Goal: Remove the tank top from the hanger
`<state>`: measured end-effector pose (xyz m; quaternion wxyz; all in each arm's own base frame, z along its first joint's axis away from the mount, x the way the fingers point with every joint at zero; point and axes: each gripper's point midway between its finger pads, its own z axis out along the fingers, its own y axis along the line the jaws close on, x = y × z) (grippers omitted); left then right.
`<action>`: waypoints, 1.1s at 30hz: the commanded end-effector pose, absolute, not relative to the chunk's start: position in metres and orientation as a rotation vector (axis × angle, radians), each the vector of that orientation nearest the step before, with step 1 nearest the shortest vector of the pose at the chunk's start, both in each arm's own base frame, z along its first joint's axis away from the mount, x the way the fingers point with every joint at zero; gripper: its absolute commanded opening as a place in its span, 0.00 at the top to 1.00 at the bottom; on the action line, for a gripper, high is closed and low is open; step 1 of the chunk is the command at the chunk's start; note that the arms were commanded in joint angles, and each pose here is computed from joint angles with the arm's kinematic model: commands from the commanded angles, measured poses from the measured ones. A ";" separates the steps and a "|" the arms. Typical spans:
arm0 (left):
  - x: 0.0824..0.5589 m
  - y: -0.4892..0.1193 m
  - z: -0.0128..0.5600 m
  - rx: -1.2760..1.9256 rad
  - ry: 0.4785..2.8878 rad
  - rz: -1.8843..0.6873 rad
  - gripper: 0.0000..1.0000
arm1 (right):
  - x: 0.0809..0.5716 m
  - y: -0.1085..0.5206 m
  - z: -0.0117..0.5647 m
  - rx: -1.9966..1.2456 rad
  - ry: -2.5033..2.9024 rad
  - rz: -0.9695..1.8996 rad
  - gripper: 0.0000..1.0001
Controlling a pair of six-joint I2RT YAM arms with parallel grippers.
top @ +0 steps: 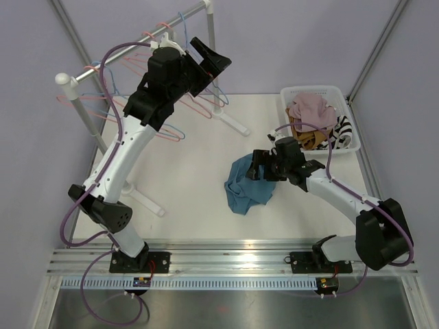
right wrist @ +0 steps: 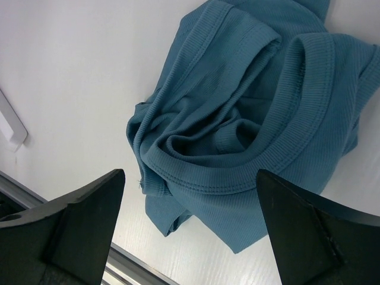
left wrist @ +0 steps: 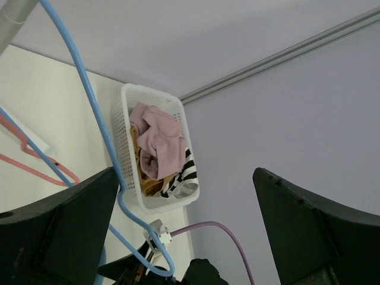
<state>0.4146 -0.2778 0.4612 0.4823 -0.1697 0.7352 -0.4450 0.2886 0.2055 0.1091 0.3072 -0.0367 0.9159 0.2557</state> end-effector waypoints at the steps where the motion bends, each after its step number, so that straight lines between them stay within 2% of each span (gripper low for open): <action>1: 0.415 -0.264 0.479 -0.355 1.767 -0.970 0.01 | 0.303 0.220 0.124 -0.154 2.364 0.678 0.01; 3: 0.415 -0.263 0.485 -0.301 1.779 -0.929 0.01 | 0.302 0.224 0.124 -0.167 2.364 0.690 0.01; 5: 0.426 -0.265 0.468 -0.288 1.831 -0.869 0.01 | 0.304 0.228 0.125 -0.171 2.359 0.700 0.00; 13: 0.413 -0.254 0.456 -0.227 1.870 -0.792 0.01 | 0.306 0.231 0.121 -0.198 2.373 0.645 0.00; 18: 0.369 -0.267 0.491 -0.032 1.785 -0.934 0.01 | 0.303 0.231 0.108 -0.244 2.403 0.526 0.00; 23: 0.320 -0.277 0.530 0.104 1.679 -1.032 0.01 | 0.300 0.239 0.067 -0.271 2.492 0.323 0.01; 28: 0.278 -0.256 0.556 0.136 1.599 -0.987 0.01 | 0.289 0.237 0.021 -0.332 2.591 0.082 0.01; 30: 0.258 -0.238 0.563 0.124 1.564 -0.947 0.01 | 0.285 0.234 0.005 -0.313 2.624 0.053 0.12; 31: 0.253 -0.232 0.559 0.117 1.569 -0.931 0.01 | 0.284 0.235 0.002 -0.310 2.627 0.056 0.25; 32: 0.245 -0.223 0.559 0.102 1.561 -0.921 0.01 | 0.284 0.235 0.000 -0.302 2.627 0.059 0.54; 33: 0.234 -0.212 0.548 0.102 1.569 -0.911 0.01 | 0.286 0.235 0.002 -0.294 2.618 0.065 0.68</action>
